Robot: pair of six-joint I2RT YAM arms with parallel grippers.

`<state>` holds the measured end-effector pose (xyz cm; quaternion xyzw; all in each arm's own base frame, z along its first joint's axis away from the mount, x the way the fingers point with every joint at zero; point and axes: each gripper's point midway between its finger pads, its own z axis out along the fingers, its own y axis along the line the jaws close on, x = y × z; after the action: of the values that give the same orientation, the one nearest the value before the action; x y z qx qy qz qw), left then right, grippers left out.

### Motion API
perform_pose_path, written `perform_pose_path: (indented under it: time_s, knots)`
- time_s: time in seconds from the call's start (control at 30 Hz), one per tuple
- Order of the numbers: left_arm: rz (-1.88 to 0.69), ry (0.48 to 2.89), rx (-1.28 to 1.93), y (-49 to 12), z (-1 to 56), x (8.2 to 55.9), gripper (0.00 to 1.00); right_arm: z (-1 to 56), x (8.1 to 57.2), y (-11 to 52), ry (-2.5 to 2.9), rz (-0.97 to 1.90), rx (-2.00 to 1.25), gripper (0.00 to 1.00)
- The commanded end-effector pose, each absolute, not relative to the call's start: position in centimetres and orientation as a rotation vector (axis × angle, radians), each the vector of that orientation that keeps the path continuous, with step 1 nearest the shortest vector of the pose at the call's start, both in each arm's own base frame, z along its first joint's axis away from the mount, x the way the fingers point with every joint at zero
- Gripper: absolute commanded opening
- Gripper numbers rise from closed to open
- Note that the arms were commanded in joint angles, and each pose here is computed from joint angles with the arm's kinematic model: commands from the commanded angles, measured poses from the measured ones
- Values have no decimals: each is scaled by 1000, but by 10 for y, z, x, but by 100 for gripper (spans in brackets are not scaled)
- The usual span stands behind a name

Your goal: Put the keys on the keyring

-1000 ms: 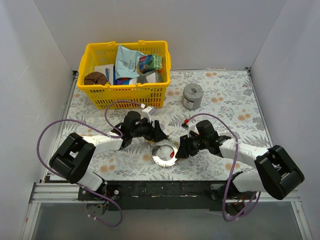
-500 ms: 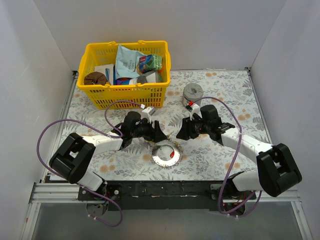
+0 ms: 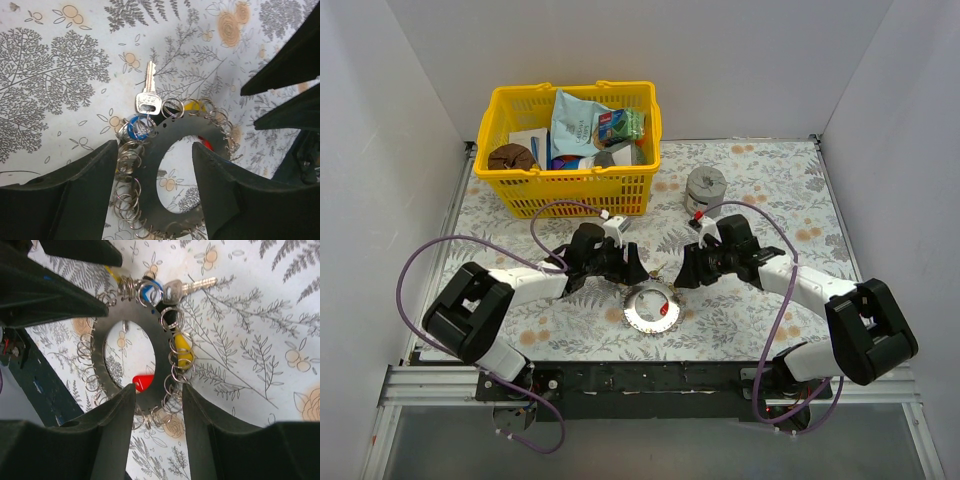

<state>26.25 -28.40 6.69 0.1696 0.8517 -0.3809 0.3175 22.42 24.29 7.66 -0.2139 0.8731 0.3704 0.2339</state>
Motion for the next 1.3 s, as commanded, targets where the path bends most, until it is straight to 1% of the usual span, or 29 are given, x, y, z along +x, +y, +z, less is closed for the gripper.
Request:
perform_pose_path:
  time_s: [0.0,0.1,0.2,0.3,0.33,0.4,0.6,0.73,0.9,1.07,1.27]
  knots:
    - [-886,2277,464,-279,58,276,60,75,208,239,2420,1047,-595,50]
    - [-847,2319,474,-275,47,276,60,77,203,243,2417,1025,-632,49]
    - [-849,2333,477,-277,43,276,59,74,196,250,2437,974,-711,45]
    - [-878,2342,476,-280,41,274,59,76,193,262,2424,992,-726,30]
    - [-889,2344,475,-281,40,273,59,74,188,263,2446,1022,-705,16]
    - [-912,2343,473,-283,40,271,58,69,183,261,2466,1036,-686,1]
    - [-945,2364,481,-284,35,263,54,57,160,249,2502,1072,-644,1]
    - [-983,2371,487,-287,35,258,52,52,134,247,2478,1179,-713,1]
    - [-1040,2379,479,-291,36,253,49,36,112,239,2532,1192,-743,1]
    - [-1055,2416,457,-289,30,246,47,25,105,240,2578,1200,-763,1]
    - [-1035,2440,440,-285,29,244,48,23,126,251,2576,1151,-731,1]
